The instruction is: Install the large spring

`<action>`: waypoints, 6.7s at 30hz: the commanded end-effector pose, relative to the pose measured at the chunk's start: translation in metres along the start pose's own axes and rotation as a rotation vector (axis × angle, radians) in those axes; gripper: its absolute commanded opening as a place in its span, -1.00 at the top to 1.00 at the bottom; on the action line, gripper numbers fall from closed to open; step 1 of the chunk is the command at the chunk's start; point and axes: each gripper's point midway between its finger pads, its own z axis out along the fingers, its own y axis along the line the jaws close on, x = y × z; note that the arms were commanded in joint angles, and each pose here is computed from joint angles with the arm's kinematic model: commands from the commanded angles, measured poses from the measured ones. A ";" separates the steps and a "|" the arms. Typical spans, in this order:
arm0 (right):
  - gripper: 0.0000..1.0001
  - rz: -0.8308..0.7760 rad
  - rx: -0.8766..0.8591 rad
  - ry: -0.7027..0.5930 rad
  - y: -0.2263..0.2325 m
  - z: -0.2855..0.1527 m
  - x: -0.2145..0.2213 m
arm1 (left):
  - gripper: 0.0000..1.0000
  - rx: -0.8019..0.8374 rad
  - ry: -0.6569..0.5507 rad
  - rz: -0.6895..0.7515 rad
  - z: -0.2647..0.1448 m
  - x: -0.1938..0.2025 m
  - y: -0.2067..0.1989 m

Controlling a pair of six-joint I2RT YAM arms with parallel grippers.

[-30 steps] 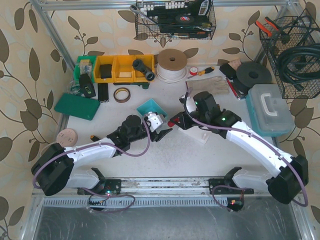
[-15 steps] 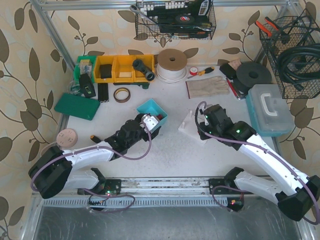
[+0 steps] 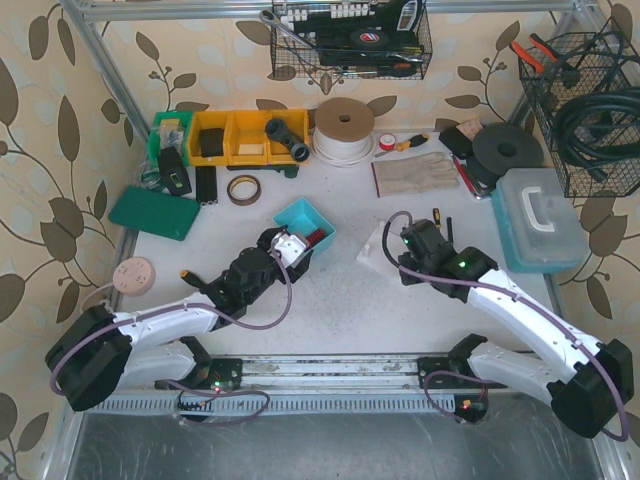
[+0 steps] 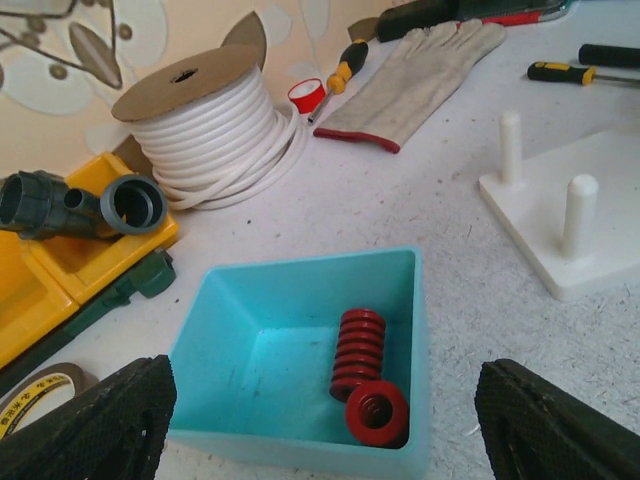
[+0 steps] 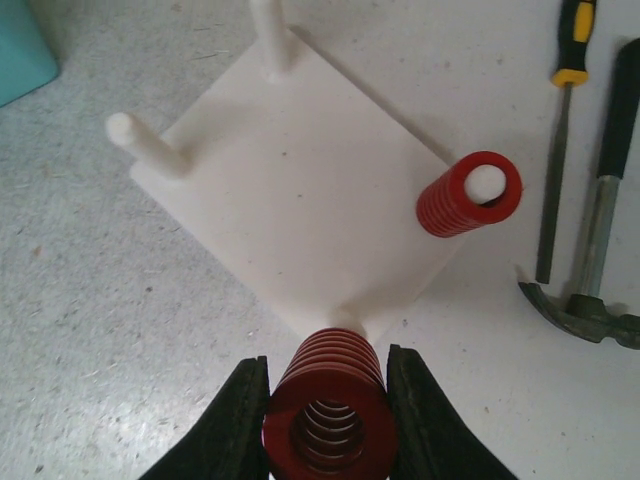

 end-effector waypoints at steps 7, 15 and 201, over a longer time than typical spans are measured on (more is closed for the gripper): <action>1.00 0.090 0.019 -0.020 -0.013 0.020 -0.003 | -0.70 0.009 -0.078 -0.011 -0.007 -0.021 0.002; 1.00 0.112 0.017 0.028 -0.014 0.036 0.009 | -0.71 0.013 -0.077 -0.003 -0.007 -0.020 0.001; 0.44 -0.258 -0.216 0.256 0.225 0.096 -0.091 | 0.40 0.098 0.545 -1.440 0.054 0.039 0.112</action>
